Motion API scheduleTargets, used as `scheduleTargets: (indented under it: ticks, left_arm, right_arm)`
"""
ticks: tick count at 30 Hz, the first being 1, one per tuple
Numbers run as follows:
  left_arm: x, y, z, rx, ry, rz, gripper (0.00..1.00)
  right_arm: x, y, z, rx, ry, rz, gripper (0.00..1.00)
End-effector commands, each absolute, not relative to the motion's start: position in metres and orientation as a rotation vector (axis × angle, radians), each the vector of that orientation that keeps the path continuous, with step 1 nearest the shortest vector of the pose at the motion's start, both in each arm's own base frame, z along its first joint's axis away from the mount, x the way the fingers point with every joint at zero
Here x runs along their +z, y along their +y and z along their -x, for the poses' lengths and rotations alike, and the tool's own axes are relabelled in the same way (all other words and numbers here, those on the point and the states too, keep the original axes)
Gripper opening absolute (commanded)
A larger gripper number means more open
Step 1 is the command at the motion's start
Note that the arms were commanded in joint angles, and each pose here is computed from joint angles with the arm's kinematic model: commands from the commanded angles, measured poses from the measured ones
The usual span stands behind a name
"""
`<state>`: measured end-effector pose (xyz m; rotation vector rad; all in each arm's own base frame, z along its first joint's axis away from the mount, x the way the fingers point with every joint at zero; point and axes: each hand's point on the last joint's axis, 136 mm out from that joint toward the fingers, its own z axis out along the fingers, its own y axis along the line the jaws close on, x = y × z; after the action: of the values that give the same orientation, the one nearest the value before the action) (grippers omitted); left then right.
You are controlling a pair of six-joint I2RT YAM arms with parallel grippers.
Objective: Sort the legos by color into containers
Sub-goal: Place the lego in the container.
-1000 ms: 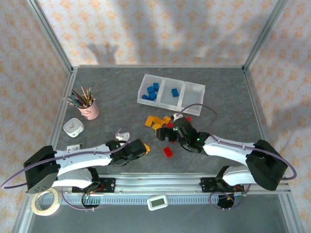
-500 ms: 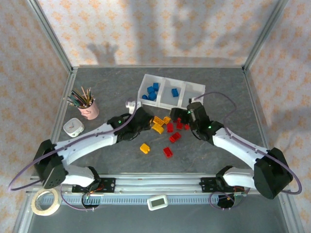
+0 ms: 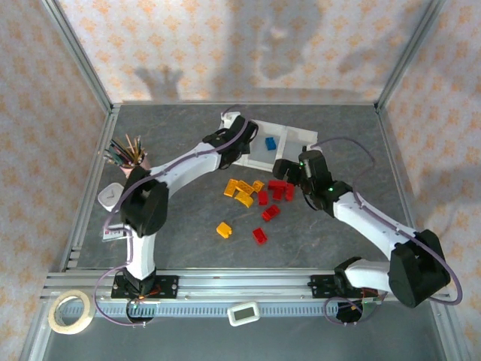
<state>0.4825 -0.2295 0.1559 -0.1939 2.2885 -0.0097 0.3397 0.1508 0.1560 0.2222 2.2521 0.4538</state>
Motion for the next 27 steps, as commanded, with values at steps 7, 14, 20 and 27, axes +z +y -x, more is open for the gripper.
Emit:
scheduleTargets:
  ticks: [7, 14, 20, 27]
  left_arm:
    - [0.131, -0.211, -0.53, 0.025, 2.282, 0.222, 0.11]
    - [0.115, -0.207, -0.54, 0.032, 2.314, 0.227, 0.3]
    - [0.121, -0.208, -0.54, 0.019, 2.309, 0.205, 0.54]
    - [0.151, -0.2, -0.532, -0.013, 2.273, 0.216, 0.55]
  right_arm:
    - [0.164, 0.154, -0.343, 0.445, 2.258, -0.174, 1.0]
    - [0.165, 0.151, -0.346, 0.416, 2.254, -0.175, 1.0]
    - [0.169, 0.153, -0.352, 0.397, 2.256, -0.154, 1.0]
    - [0.173, 0.16, -0.37, 0.375, 2.254, -0.145, 1.0]
